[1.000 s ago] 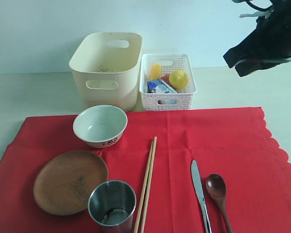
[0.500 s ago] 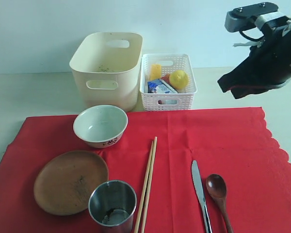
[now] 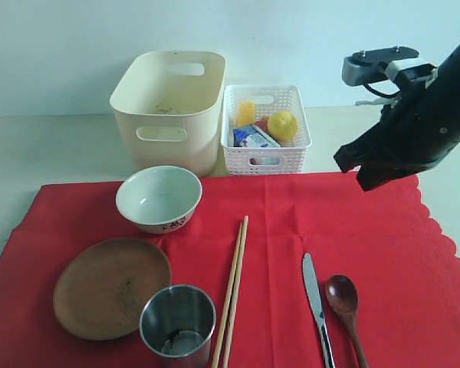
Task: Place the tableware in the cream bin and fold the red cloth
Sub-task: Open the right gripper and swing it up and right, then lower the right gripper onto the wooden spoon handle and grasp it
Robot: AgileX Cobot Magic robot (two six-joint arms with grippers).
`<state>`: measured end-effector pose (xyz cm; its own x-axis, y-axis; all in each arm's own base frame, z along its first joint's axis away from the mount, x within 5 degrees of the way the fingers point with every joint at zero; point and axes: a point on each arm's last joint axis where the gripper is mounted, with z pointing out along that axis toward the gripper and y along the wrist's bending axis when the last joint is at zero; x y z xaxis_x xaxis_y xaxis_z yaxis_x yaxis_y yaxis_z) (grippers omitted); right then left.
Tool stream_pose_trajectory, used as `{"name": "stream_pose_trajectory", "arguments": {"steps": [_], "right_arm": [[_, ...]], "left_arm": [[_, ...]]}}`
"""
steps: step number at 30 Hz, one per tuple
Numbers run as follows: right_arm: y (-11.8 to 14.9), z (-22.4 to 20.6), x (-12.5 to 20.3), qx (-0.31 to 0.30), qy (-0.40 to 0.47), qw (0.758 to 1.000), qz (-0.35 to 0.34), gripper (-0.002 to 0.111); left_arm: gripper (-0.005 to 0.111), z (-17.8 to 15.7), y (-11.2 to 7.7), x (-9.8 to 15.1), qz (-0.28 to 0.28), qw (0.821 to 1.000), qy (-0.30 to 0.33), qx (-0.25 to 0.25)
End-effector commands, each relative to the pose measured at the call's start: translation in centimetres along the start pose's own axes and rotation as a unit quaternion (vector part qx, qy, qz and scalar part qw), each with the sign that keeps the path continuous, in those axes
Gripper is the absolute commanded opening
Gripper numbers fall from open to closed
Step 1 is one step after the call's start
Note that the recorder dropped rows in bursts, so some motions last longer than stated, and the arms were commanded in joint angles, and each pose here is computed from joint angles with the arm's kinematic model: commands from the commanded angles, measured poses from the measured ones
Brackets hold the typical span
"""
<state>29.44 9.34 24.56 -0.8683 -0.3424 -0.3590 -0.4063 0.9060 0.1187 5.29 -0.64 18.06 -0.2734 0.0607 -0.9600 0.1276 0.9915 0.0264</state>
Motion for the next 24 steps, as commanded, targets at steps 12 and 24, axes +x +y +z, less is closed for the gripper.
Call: {"name": "stream_pose_trajectory", "arguments": {"steps": [12,24], "right_arm": [[2.2,-7.8,8.8,0.016,-0.134,0.991,-0.005,0.000],[4.3,-8.0,10.1,-0.070,-0.179,0.977,-0.092,0.000]], "left_arm": [[0.000,0.0,0.0,0.0,-0.005,1.000,-0.007,0.000],[0.000,0.0,0.0,0.0,-0.005,1.000,-0.007,0.000]]}}
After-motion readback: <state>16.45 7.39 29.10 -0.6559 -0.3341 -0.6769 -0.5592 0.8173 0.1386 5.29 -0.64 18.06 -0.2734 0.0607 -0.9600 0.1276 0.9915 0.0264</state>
